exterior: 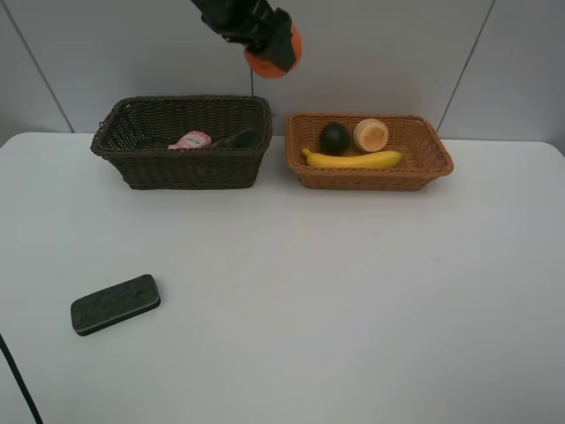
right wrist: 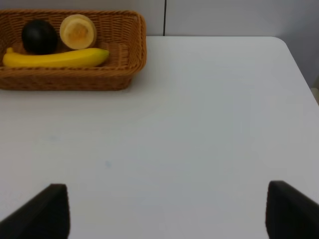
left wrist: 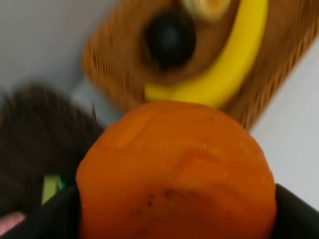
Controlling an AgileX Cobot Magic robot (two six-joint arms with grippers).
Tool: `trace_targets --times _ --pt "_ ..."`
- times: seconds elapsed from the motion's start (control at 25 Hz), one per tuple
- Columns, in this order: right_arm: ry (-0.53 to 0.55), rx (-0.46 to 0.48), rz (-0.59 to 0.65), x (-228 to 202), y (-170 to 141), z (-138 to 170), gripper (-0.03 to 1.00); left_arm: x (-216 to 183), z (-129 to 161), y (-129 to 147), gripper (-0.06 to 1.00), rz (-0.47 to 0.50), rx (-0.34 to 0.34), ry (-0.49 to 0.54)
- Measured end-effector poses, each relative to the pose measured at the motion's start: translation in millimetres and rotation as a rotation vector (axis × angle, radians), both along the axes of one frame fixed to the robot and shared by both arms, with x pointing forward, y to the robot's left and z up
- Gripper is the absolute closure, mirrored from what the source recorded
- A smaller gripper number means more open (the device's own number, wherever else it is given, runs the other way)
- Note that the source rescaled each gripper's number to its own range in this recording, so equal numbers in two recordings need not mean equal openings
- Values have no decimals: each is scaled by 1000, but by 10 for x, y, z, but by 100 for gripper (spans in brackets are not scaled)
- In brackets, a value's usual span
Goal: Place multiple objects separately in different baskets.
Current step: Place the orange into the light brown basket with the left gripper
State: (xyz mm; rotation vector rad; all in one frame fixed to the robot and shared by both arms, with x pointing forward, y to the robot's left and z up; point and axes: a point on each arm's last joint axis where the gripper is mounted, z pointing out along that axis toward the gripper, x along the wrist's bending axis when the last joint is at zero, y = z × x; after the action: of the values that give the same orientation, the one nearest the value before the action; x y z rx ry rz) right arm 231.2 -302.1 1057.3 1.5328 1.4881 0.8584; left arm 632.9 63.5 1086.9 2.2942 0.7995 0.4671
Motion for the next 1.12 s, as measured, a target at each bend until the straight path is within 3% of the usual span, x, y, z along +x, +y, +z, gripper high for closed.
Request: trace_targets --times 0.24,0.52,0.8,1.12 --pt "0 0 0 0 0 0 -2 277 -220 -420 30 -28 -52 -82" --pt "0 0 0 0 0 0 -2 484 -912 -864 30 -46 -92 -37" --pt "0 0 0 0 0 0 -2 536 -1464 -969 30 -32 -93 62" --pt "0 0 0 0 0 0 -2 542 -1524 -974 30 -32 -89 72"
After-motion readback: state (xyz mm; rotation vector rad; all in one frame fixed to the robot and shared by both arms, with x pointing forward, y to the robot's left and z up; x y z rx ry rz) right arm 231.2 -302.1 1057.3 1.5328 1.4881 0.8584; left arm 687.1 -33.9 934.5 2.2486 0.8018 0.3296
